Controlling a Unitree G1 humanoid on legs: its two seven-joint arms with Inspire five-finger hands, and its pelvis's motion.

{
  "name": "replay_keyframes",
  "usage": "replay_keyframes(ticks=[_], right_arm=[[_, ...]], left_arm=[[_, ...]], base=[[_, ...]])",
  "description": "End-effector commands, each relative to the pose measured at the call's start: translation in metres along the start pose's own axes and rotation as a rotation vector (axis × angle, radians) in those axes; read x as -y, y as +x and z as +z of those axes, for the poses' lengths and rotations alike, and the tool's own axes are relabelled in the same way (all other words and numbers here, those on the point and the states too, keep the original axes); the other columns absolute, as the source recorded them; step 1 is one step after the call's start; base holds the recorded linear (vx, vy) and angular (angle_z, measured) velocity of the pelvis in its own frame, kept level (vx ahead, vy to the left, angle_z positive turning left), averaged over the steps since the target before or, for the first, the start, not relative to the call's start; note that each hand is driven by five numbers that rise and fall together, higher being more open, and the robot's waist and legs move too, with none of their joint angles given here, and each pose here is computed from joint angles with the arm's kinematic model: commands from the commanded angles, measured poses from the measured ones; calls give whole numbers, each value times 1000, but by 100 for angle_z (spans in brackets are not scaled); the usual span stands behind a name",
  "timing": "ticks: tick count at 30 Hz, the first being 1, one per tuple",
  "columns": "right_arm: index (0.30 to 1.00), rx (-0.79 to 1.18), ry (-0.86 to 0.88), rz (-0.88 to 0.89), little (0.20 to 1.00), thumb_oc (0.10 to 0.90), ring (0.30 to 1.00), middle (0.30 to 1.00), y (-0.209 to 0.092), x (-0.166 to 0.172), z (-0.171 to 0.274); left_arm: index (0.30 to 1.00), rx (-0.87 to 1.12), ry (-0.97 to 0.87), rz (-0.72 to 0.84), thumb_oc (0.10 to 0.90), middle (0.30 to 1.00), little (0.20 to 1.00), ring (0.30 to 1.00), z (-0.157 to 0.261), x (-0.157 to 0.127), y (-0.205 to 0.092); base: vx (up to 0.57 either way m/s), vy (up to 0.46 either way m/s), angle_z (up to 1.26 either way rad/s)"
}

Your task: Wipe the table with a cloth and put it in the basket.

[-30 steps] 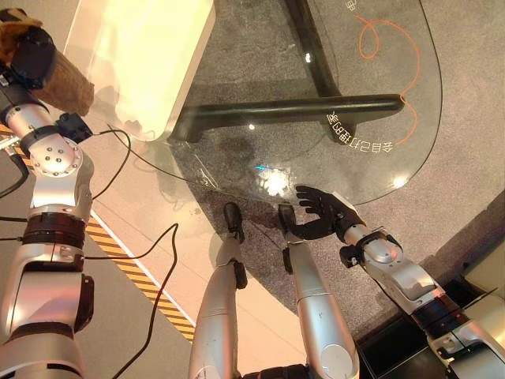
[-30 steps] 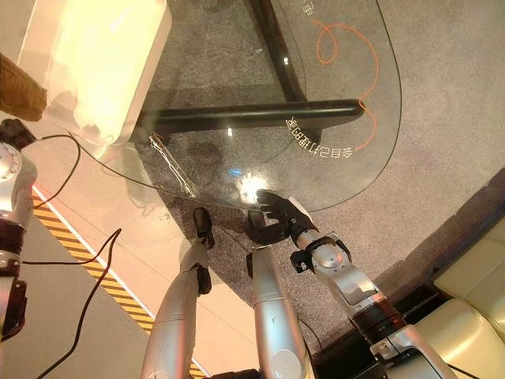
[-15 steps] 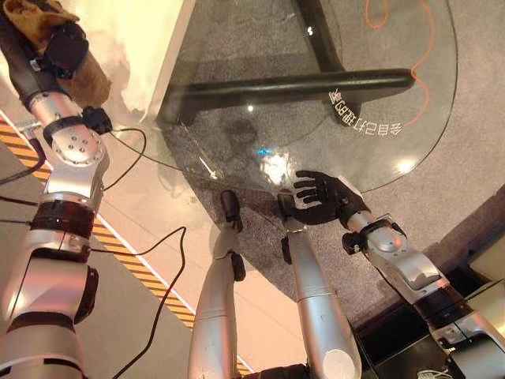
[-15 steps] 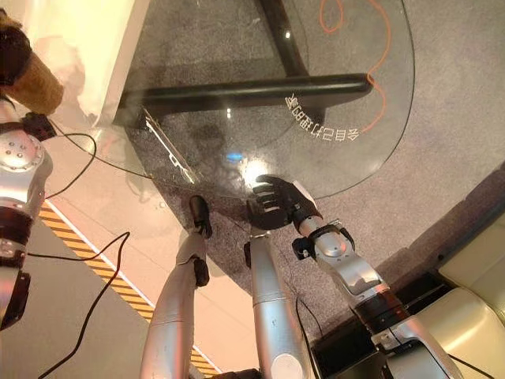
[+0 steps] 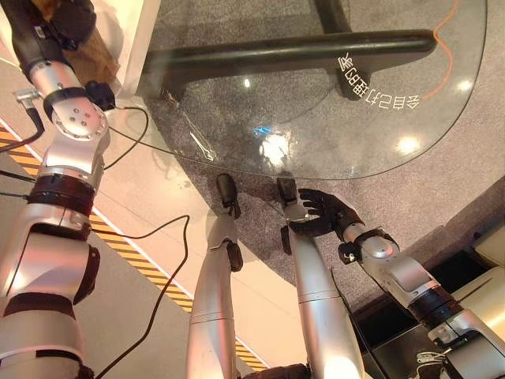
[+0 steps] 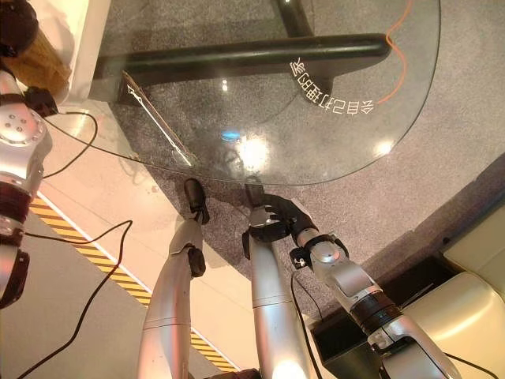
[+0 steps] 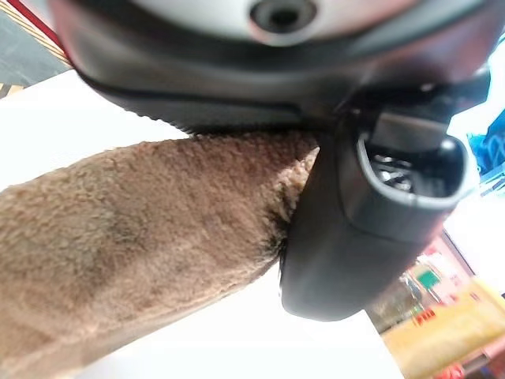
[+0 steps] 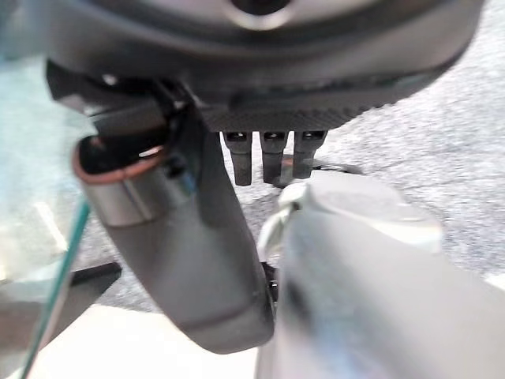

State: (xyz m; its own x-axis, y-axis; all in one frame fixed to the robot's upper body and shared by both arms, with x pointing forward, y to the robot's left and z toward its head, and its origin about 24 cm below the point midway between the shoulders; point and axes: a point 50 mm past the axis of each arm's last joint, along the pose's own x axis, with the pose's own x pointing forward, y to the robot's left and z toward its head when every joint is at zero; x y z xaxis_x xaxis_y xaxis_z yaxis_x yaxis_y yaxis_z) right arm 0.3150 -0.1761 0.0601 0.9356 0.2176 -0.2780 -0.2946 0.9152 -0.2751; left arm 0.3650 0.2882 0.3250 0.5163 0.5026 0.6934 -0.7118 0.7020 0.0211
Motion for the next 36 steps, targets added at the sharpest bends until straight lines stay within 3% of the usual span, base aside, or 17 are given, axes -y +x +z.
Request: replay_keyframes(ticks=[1, 2, 4, 5, 21, 36], right_arm=[[900, 60, 52, 44, 900, 800, 900, 900, -8, -6, 5], [900, 62, 54, 45, 900, 800, 900, 900, -8, -6, 6], [900, 72, 66, 51, 900, 800, 900, 900, -7, -8, 10], [900, 75, 69, 53, 900, 800, 900, 900, -7, -9, 11], [900, 91, 97, 67, 900, 800, 900, 900, -7, -15, 15], [900, 81, 87, 68, 900, 800, 900, 900, -12, -16, 9]], left_arm=[[300, 123, 27, 169, 100, 300, 200, 300, 36, -44, 35], [300, 120, 30, 167, 100, 300, 200, 300, 37, -44, 36], [429, 96, 43, 131, 251, 429, 351, 429, 37, -43, 39], [900, 81, 44, 107, 800, 900, 900, 900, 36, -41, 40], [900, 157, 43, 25, 800, 900, 900, 900, 55, -28, 43], [900, 200, -18, 141, 800, 900, 900, 900, 57, -36, 37]], base=[[32, -10, 1], [51, -28, 1], [37, -26, 1], [0, 0, 0], [4, -9, 0], [0, 0, 0]])
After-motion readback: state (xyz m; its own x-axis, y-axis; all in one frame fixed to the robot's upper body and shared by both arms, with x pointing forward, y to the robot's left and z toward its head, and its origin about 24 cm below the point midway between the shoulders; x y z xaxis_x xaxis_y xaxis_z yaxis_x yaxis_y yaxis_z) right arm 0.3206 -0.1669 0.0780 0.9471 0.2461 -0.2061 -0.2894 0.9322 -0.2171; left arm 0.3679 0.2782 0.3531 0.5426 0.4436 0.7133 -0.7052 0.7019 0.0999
